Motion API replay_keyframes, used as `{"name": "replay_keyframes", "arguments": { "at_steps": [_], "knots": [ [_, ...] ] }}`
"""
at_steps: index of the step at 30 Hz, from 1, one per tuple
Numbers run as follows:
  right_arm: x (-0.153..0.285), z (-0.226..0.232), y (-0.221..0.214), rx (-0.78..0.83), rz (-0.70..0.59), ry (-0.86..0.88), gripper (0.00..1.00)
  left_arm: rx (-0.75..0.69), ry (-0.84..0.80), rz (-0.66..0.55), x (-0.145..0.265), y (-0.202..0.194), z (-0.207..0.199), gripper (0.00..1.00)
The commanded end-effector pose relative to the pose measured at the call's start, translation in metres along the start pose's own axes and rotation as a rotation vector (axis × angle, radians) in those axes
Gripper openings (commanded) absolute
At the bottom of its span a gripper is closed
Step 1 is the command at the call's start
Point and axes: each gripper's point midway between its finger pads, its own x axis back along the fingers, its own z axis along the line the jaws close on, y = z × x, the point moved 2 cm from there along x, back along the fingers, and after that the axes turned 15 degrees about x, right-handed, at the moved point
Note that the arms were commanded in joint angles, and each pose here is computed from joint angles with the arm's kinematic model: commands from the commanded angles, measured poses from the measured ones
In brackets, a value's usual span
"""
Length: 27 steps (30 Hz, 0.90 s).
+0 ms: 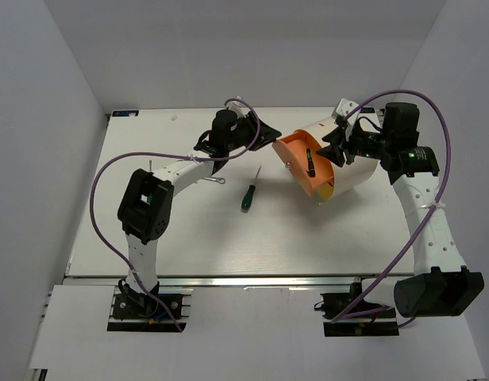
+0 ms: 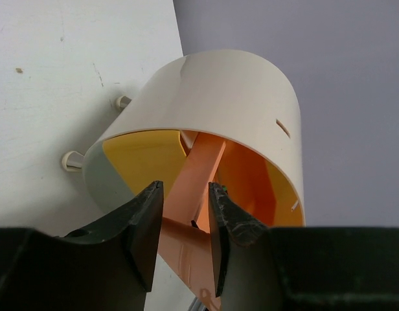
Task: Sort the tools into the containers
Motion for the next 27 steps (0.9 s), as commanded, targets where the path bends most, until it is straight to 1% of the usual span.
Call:
{"name": "replay_keyframes", "arguments": {
  "at_steps": [1, 7, 12, 13, 16, 19, 27],
  "knots": [
    [0.006, -0.006, 0.009, 0.041, -0.022, -0.03, 0.49, -0.015, -0.053, 0.011, 0.001, -0.002, -0.022, 0.44],
    [0.005, -0.007, 0.006, 0.035, -0.016, -0.034, 0.49, -0.011, -0.069, 0.021, 0.001, -0.003, -0.026, 0.33],
    [0.003, -0.006, 0.001, 0.028, -0.008, -0.034, 0.49, -0.01, -0.079, 0.024, 0.003, -0.004, -0.03, 0.27],
    [0.003, -0.006, 0.0, 0.029, -0.006, -0.034, 0.49, -0.011, -0.084, 0.024, 0.003, -0.004, -0.031, 0.24],
    [0.003, -0.006, -0.001, 0.026, -0.003, -0.034, 0.49, -0.014, -0.104, 0.021, 0.005, -0.003, -0.039, 0.19],
    [0.002, -0.005, -0.002, 0.025, -0.003, -0.034, 0.49, -0.017, -0.127, 0.012, 0.006, 0.0, -0.049, 0.08],
    [0.003, -0.006, -0.004, 0.026, 0.003, -0.041, 0.49, -0.027, -0.182, 0.003, 0.011, 0.004, -0.077, 0.01]
  ]
}}
